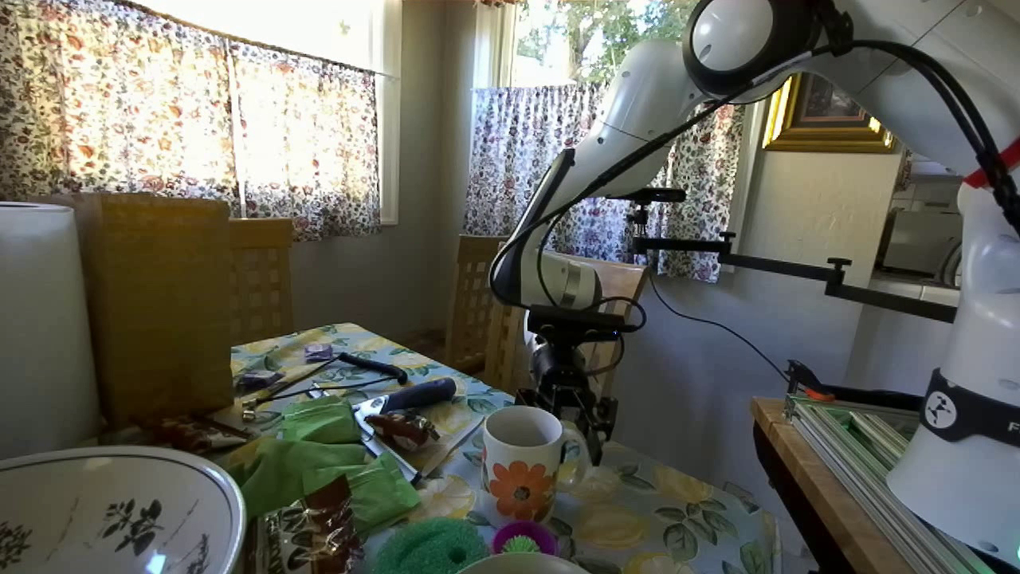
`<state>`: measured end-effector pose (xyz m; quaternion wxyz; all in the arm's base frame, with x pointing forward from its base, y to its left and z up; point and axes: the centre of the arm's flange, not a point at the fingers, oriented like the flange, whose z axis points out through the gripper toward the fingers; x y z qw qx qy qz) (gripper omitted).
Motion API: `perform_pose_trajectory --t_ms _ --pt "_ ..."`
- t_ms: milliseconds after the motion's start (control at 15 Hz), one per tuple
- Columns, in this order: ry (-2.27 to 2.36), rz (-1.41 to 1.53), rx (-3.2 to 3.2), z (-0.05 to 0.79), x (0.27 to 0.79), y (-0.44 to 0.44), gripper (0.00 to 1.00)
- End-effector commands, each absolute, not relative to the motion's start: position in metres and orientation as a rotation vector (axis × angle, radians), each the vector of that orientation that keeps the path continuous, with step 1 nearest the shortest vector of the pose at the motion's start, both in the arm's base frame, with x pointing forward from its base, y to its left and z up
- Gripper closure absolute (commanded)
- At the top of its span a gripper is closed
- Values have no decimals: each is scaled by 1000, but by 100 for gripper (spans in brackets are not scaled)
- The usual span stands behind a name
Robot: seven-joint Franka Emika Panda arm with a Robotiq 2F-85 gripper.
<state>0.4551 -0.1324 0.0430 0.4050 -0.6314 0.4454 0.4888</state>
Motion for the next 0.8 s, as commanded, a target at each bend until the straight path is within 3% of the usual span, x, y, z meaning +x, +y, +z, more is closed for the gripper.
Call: perform_pose_trajectory --t_ms 0,200,267,333,400,533,733 --pt "1147 1233 -1545 46 452 -128 59" --pt "1150 1231 -1538 46 452 -128 63" --pt "1150 1231 -1536 46 453 -128 72" --pt "1151 1232 -1535 46 453 -127 71" --pt "1153 1233 -1533 45 452 -127 88" --pt "1156 1235 -1530 45 452 -127 97" --pt "1173 1237 -1532 42 451 -128 98"
